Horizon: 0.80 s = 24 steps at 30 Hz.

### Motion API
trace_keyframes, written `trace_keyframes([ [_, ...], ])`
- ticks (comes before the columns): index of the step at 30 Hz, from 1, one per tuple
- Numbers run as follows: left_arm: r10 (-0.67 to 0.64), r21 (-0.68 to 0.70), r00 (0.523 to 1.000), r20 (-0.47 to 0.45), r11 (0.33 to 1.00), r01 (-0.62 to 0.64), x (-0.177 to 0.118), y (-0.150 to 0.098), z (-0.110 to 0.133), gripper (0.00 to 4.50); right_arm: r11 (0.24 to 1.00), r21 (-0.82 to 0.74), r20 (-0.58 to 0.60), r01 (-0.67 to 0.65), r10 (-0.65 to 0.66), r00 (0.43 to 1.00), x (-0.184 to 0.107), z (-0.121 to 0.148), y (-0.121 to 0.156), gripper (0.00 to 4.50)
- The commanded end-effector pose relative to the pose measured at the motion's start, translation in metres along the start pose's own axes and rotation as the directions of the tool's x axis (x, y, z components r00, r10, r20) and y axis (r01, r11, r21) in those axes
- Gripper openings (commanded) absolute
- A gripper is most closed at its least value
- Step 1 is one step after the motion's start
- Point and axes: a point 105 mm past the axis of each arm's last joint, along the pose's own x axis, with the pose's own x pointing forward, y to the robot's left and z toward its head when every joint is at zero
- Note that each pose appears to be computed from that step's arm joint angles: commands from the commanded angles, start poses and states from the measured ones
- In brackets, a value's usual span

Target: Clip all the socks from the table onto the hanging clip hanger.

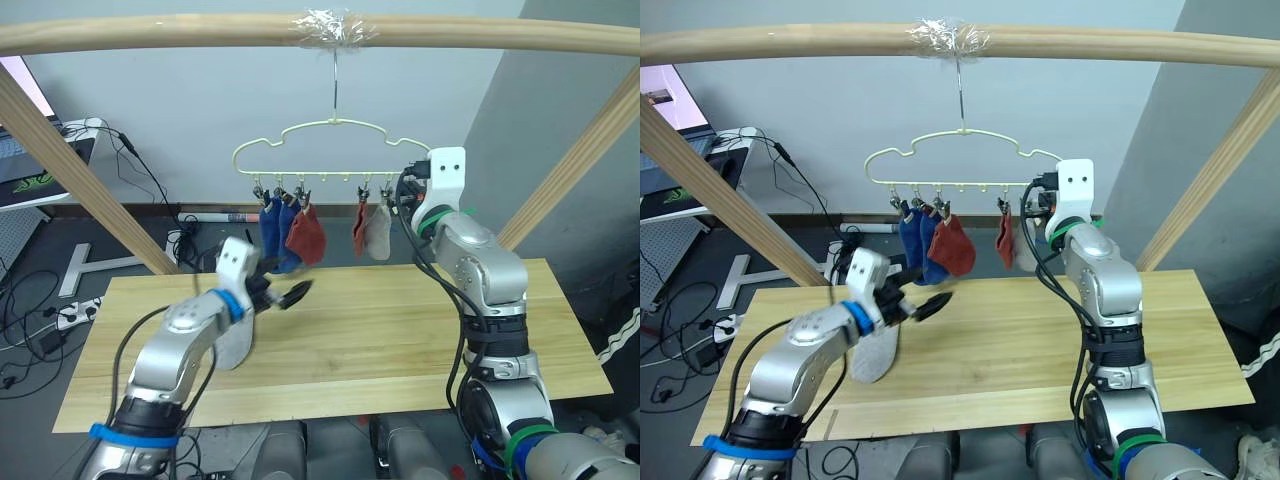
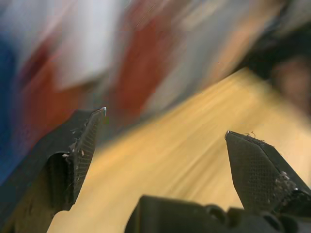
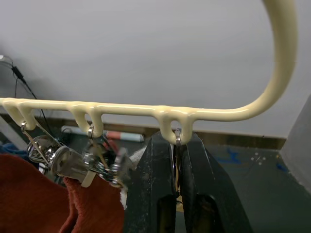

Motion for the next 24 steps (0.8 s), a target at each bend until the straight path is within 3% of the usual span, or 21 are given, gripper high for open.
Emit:
trace_keyframes([
  [1, 0.182, 0.022, 0.983, -0.015, 0.983, -0.182, -0.013, 0.044, -0.016, 4.50, 1.000, 0.005, 0.017, -0.012, 0.012, 1.000, -0.007, 0.010, 0.000, 0.02],
  [4, 0.256, -0.001, 0.961, -0.099, 0.966, -0.258, -0.012, 0.063, -0.041, 4.50, 1.000, 0.030, -0.004, 0.004, -0.004, 1.000, -0.009, 0.003, -0.001, 0.02],
  [8, 0.271, -0.068, 0.951, -0.151, 0.957, -0.284, -0.002, 0.072, -0.052, 4.50, 0.999, 0.037, -0.011, 0.003, -0.002, 1.000, -0.009, 0.002, 0.003, 0.02],
  [17, 0.119, -0.145, 0.949, -0.291, 0.975, -0.167, 0.005, 0.054, -0.083, 4.50, 0.999, 0.032, -0.017, 0.016, -0.016, 1.000, -0.012, 0.005, -0.001, 0.02],
  [20, 0.092, -0.110, 0.947, -0.307, 0.985, -0.131, 0.003, 0.048, -0.090, 3.91, 0.999, 0.031, -0.019, 0.022, -0.022, 1.000, -0.013, 0.006, -0.005, 0.00],
  [24, 0.068, -0.064, 0.955, -0.288, 0.994, -0.090, 0.006, 0.041, -0.088, 2.74, 0.999, 0.031, -0.020, 0.026, -0.026, 0.999, -0.013, 0.007, -0.009, 0.00],
])
